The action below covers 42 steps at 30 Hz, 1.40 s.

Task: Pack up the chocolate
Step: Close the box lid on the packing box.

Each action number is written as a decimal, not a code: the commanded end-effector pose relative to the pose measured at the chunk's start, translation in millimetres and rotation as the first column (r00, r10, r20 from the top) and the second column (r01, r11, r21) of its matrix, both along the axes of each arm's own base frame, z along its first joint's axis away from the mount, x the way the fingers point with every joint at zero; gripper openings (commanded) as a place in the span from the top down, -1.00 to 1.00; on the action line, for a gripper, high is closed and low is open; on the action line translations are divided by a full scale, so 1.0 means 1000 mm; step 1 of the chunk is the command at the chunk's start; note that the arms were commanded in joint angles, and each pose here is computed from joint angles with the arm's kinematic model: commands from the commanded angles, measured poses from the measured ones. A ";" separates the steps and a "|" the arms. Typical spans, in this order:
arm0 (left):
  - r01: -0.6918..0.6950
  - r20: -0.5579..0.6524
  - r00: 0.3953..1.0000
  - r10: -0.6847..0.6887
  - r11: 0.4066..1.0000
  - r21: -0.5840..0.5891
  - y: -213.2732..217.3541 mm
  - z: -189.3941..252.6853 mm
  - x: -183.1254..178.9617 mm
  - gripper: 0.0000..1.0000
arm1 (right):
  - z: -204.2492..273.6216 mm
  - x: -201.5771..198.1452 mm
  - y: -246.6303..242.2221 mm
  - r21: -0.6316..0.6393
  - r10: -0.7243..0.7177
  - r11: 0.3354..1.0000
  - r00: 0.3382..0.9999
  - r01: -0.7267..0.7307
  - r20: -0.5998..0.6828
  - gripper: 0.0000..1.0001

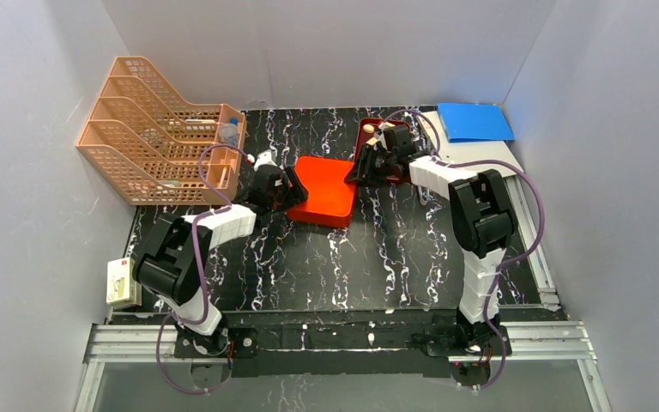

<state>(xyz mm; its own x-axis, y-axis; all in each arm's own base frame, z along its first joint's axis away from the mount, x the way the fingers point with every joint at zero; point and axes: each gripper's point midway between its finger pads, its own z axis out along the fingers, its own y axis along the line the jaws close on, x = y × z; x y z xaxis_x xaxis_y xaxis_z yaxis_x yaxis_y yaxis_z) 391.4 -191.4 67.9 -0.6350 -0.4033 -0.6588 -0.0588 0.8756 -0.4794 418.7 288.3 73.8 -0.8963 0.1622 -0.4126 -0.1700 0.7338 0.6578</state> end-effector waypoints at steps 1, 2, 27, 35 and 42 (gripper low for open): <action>0.058 -0.038 0.998 -0.057 0.998 0.016 -0.018 -0.004 -0.030 -0.31 | -0.025 -0.004 0.001 -0.075 0.014 0.997 0.999 -0.018 -0.051 -0.07; 0.065 -0.039 0.997 -0.064 0.998 0.021 -0.021 -0.005 -0.035 -0.31 | -0.026 -0.003 0.000 -0.083 0.014 0.996 0.998 -0.019 -0.056 -0.07; 0.051 -0.110 0.993 -0.043 0.996 0.072 -0.024 -0.031 -0.055 -0.12 | -0.115 -0.048 -0.012 -0.235 0.026 0.968 0.965 -0.090 -0.262 0.15; 0.053 -0.148 0.988 -0.041 0.996 0.075 -0.022 -0.046 -0.060 0.35 | -0.147 -0.071 -0.014 -0.216 0.026 0.970 0.939 -0.106 -0.343 0.65; 0.037 -0.144 0.989 -0.025 0.996 0.086 -0.017 -0.043 -0.061 -0.03 | -0.133 -0.070 -0.015 -0.201 0.020 0.976 0.955 -0.083 -0.295 0.20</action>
<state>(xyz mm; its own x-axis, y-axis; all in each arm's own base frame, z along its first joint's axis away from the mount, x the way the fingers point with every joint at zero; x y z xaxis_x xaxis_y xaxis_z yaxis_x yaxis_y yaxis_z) 369.8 -206.1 71.3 -0.5926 -0.4307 -0.6807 -0.1011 0.8782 -0.4675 458.3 303.2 63.0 -0.8386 0.1936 -0.5091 -0.2412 0.7061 0.6658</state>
